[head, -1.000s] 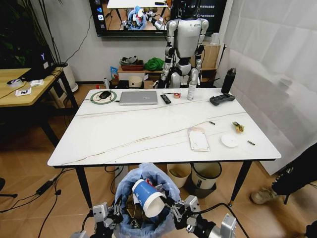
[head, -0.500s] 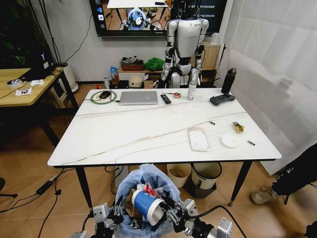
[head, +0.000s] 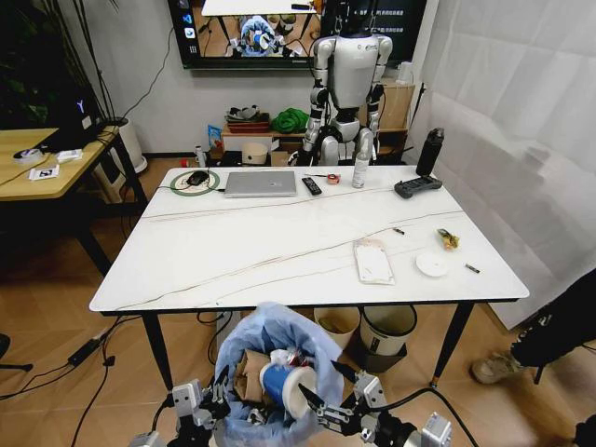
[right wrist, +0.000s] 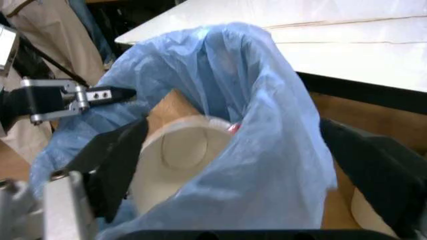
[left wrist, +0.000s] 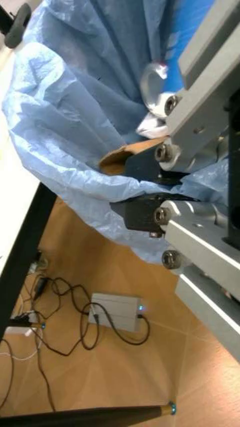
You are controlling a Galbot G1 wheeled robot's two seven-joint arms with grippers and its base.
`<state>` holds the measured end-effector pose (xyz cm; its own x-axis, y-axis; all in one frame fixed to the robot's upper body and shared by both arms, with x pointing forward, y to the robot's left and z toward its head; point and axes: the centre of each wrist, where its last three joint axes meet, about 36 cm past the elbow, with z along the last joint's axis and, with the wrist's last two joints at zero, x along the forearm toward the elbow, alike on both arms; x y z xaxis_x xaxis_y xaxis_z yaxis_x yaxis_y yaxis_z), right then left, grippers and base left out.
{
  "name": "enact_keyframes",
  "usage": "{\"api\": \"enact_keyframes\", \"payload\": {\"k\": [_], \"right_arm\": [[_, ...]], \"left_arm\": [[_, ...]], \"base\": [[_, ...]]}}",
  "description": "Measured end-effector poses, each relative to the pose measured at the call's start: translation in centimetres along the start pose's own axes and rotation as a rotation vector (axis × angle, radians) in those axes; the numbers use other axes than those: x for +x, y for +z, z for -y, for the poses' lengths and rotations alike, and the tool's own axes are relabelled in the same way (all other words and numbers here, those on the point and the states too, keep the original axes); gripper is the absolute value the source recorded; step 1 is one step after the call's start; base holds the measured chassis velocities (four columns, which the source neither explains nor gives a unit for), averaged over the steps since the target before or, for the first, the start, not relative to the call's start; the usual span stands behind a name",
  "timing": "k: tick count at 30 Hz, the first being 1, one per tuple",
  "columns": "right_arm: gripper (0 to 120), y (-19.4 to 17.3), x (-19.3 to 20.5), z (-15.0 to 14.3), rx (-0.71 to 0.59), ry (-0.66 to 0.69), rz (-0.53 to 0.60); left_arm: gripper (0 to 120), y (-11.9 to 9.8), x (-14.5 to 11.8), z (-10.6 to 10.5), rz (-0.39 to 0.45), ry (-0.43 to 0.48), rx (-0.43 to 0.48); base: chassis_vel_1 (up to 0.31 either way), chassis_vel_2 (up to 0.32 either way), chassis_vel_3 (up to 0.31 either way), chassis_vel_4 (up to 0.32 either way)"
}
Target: Pick up the trash bin and place the trash from the table into it.
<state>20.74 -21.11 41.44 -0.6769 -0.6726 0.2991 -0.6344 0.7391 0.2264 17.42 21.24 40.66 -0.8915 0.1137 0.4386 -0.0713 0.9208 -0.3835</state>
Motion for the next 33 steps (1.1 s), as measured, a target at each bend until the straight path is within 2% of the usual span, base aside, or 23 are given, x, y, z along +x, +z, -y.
{"api": "enact_keyframes", "payload": {"k": [9,20,25,27,32,33], "right_arm": [[100,-0.6,-0.3,0.2,-0.004,0.011,0.024],[100,-4.3,-2.3,2.3,-0.007,0.099,0.150],[100,-6.2,-4.4,5.9,0.024,0.225,0.177],[100,-6.3,-4.8,6.5,0.029,0.242,0.171],[100,-6.6,-7.9,11.2,0.048,0.344,0.165],[100,-6.6,-7.9,11.2,0.048,0.344,0.165]], "left_arm": [[0,0.4,-0.2,-0.2,-0.011,-0.003,0.001],[0,1.3,-0.3,-0.7,-0.039,-0.016,0.015],[0,2.6,-0.1,-1.1,-0.071,-0.041,0.026],[0,2.7,-0.1,-1.2,-0.073,-0.044,0.028],[0,2.7,0.2,-1.2,-0.069,-0.054,0.031],[0,2.7,0.2,-1.2,-0.069,-0.054,0.031]], "base": [[0.000,0.000,0.000,0.000],[0.000,0.000,0.000,0.000],[0.000,0.000,0.000,0.000],[0.000,0.000,0.000,0.000],[0.000,0.000,0.000,0.000],[0.000,0.000,0.000,0.000]]}}
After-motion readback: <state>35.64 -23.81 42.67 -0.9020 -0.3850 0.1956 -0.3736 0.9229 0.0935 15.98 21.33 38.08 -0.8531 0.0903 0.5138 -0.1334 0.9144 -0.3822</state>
